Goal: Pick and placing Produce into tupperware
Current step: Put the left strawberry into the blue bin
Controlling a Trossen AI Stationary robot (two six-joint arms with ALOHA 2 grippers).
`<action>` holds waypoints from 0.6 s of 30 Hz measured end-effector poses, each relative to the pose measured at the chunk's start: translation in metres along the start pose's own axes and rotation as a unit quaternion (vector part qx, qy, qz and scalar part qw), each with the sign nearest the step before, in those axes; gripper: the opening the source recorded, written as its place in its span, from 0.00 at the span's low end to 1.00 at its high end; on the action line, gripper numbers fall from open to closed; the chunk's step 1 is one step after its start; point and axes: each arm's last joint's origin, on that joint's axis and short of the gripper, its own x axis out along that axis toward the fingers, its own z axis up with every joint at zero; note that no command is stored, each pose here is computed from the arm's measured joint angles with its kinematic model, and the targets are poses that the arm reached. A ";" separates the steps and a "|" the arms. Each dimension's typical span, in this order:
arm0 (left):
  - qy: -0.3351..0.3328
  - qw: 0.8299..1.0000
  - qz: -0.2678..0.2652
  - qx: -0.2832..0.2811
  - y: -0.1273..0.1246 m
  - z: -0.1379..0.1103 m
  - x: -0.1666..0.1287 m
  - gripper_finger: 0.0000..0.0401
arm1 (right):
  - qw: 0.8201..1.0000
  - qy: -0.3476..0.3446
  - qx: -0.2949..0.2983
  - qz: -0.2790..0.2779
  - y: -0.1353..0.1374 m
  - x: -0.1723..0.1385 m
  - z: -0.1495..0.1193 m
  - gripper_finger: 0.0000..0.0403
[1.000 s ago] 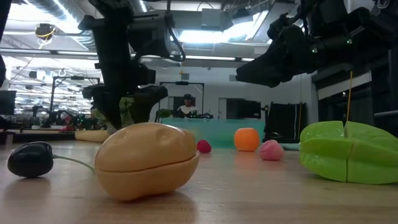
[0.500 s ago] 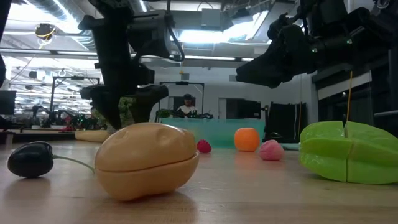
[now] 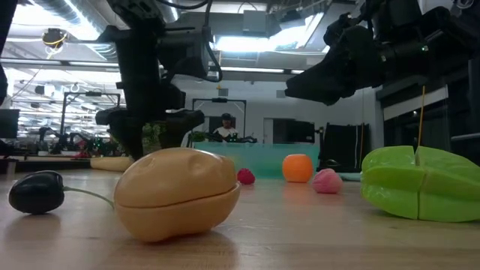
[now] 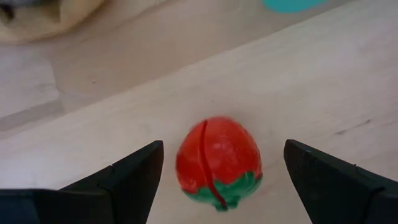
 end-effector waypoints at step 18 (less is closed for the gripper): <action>0.011 1.000 0.001 -0.025 -0.001 -0.002 0.003 0.77 | 1.000 0.000 0.001 0.000 0.000 0.000 0.000 0.52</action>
